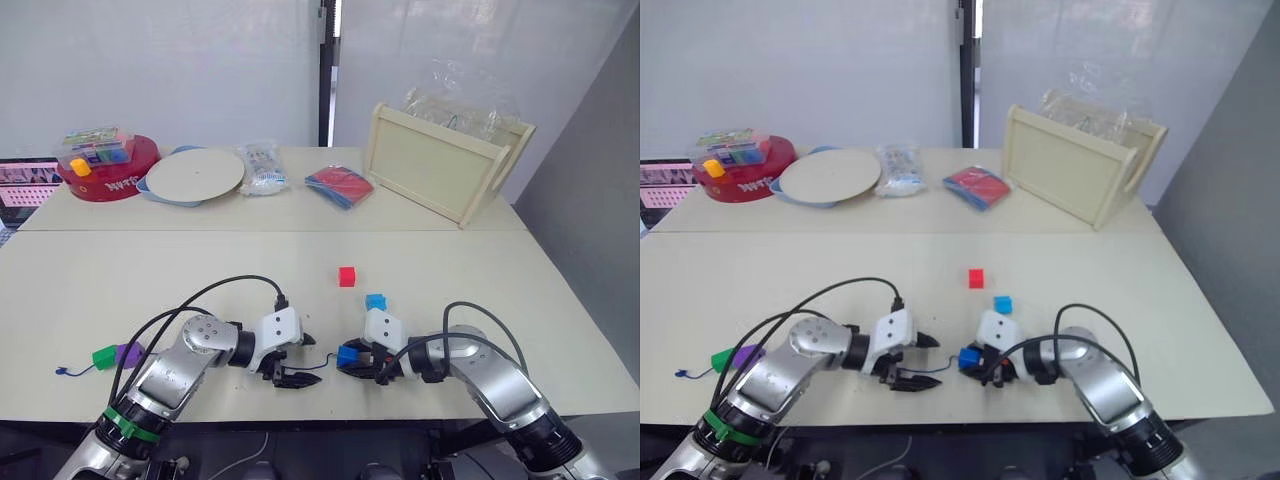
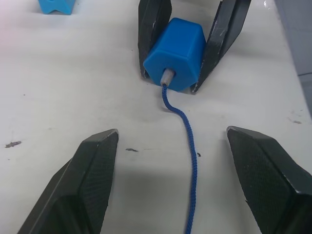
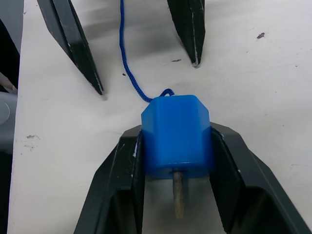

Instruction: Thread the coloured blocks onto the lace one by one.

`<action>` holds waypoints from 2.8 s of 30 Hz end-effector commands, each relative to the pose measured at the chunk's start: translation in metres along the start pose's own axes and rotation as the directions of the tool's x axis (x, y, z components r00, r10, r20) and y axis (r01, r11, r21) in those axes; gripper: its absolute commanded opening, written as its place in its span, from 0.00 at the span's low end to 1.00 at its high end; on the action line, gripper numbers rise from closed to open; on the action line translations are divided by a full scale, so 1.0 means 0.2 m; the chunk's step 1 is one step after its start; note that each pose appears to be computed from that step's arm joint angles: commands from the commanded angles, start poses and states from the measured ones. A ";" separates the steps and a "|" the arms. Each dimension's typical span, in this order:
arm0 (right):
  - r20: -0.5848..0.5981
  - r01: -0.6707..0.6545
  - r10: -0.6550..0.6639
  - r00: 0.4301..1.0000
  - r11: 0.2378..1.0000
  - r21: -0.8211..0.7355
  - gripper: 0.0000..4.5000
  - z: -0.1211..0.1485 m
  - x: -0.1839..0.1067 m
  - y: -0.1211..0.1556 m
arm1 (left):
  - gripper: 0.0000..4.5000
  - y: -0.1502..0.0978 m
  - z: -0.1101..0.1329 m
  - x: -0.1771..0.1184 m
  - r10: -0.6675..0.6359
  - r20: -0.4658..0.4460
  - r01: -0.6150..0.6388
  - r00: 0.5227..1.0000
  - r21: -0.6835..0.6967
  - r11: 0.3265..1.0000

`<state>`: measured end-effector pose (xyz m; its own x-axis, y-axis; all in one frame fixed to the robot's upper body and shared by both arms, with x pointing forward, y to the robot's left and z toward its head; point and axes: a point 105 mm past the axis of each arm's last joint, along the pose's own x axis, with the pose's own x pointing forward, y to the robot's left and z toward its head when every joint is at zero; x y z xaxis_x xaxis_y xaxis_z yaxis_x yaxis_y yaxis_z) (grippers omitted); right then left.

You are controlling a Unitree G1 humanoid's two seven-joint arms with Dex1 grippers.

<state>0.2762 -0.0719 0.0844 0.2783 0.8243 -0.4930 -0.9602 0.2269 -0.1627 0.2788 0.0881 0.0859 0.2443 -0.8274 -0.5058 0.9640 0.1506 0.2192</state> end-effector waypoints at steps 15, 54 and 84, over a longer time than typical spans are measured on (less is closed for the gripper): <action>-0.048 0.024 -0.022 0.999 0.999 0.046 0.29 -0.06 0.00 -0.01 | 0.83 0.13 -0.01 -0.03 0.149 -0.016 -0.149 0.989 0.017 0.989; -0.048 0.039 -0.036 0.998 0.998 0.050 0.29 -0.06 0.00 -0.01 | 0.00 0.03 0.01 0.04 -0.033 -0.035 0.032 0.999 -0.037 0.999; -0.003 -0.009 0.009 1.000 1.000 0.011 0.29 0.00 0.02 0.02 | 0.00 0.04 0.12 0.09 -0.133 0.004 0.131 0.991 0.150 0.980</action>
<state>0.2755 -0.0698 0.0861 0.2817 0.8277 -0.4854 -0.9593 0.2333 -0.1588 0.2873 0.0627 0.0931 0.1007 -0.8398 -0.5335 0.9692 -0.0384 0.2433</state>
